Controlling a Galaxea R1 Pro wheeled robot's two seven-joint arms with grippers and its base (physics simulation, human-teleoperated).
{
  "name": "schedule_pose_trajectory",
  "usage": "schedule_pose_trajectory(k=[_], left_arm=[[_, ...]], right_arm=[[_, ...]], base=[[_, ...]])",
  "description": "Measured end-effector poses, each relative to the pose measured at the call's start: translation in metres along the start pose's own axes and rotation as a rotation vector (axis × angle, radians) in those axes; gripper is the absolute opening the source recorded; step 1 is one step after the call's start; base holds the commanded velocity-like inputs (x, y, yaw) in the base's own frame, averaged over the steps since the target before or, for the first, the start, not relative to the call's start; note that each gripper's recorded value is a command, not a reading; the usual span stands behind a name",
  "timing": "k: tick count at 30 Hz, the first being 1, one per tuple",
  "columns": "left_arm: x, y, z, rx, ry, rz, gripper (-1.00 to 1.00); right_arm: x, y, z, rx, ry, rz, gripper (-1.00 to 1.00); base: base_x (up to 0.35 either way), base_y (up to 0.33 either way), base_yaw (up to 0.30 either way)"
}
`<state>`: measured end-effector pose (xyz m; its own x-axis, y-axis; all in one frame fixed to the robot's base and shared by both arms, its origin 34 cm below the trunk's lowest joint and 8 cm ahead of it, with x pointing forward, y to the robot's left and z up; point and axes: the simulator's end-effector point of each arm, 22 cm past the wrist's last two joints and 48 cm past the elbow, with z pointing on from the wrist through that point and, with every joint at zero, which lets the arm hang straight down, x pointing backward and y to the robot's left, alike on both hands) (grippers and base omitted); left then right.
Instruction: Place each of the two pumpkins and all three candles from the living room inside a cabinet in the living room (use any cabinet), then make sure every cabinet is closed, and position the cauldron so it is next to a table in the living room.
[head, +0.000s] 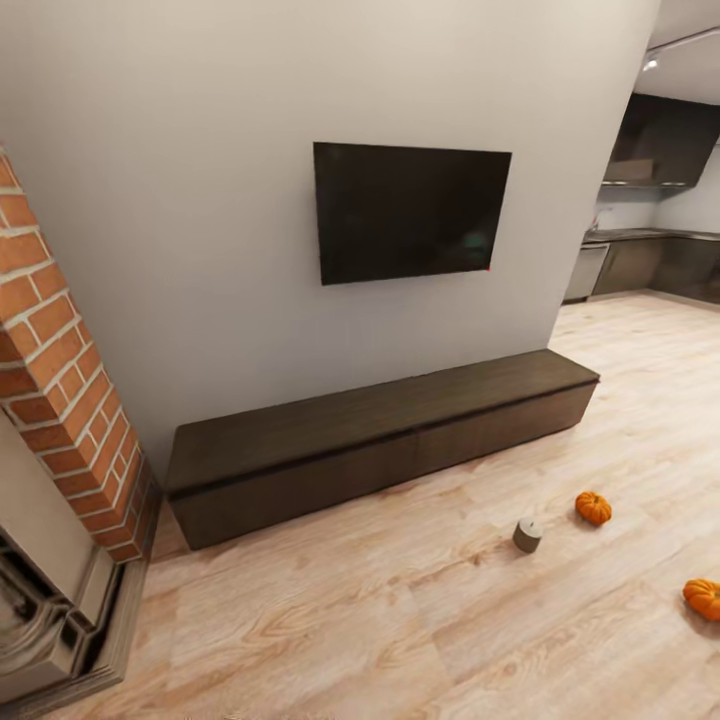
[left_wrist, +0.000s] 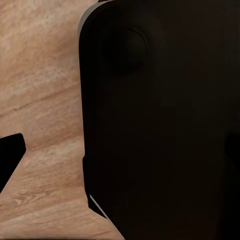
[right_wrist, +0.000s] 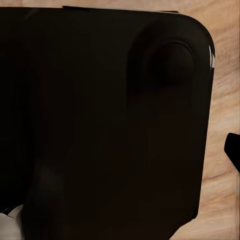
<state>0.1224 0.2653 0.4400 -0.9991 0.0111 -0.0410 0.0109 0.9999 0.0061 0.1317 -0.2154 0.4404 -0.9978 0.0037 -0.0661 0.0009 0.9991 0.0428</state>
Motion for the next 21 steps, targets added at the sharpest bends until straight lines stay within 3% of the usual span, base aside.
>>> schedule_pose_trajectory(k=[21], left_arm=[[0.0036, -0.0012, -0.0003, 0.002, 0.009, 0.000, 1.00]], right_arm=[[0.0033, 0.0000, -0.0003, 0.000, 0.009, 0.000, 1.00]], base=[[0.000, 0.000, 0.251]])
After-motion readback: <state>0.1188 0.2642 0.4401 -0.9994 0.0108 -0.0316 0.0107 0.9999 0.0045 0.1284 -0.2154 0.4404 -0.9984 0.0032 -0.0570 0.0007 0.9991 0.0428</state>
